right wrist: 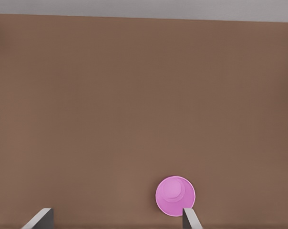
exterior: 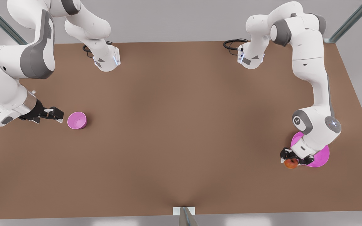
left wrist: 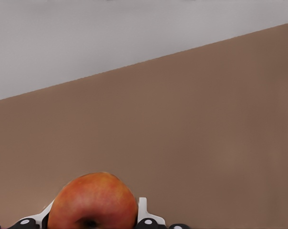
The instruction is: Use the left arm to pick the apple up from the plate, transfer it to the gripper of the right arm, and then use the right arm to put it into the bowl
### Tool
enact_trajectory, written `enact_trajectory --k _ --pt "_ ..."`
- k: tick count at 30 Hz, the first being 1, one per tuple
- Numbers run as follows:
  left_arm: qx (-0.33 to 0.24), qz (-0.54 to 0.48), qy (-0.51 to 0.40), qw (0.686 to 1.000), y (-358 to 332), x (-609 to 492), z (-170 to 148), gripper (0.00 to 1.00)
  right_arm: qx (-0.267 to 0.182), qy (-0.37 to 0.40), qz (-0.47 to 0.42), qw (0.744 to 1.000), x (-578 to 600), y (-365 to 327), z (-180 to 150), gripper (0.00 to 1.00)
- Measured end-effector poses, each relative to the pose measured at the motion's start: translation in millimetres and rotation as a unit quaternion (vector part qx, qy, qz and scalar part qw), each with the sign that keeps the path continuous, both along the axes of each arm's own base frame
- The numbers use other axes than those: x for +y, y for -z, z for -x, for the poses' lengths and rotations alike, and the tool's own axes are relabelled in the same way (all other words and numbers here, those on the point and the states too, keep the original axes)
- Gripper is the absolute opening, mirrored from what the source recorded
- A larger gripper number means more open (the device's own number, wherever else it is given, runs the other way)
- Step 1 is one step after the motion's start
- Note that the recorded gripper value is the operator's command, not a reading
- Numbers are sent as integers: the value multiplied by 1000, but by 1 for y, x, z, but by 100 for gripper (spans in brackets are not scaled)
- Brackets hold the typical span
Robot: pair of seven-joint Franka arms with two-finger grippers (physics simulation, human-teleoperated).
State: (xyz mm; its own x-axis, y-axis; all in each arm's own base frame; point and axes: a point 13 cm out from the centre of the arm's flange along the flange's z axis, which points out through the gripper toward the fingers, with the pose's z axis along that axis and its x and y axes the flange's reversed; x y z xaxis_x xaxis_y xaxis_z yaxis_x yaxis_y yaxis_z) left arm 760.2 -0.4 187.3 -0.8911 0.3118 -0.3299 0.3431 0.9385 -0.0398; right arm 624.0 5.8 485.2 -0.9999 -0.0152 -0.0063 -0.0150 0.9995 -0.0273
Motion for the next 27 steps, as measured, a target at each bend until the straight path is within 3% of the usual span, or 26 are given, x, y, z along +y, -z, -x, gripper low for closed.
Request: enact_trajectory --k 5,9,11,14,19,22,27 --pt "9 54 129 990 -4 -211 30 70 2 4 -18 1000 3 10 -6 100" --pt "-13 106 212 971 -17 -362 62 71 -2 6 -112 994 43 7 -10 100" --pt "-27 148 238 959 -27 -429 70 71 28 3 -178 984 82 27 -2 100" --pt "-36 224 269 936 -40 -524 105 71 94 34 -306 947 125 79 -9 100" --pt "-20 375 260 889 -83 -600 145 70 166 74 -442 878 196 151 -25 100" --pt "-26 431 252 866 -86 -630 142 70 182 100 -492 846 200 183 -30 100" --pt "-41 484 250 838 -58 -666 141 70 169 110 -553 808 186 194 -39 100"
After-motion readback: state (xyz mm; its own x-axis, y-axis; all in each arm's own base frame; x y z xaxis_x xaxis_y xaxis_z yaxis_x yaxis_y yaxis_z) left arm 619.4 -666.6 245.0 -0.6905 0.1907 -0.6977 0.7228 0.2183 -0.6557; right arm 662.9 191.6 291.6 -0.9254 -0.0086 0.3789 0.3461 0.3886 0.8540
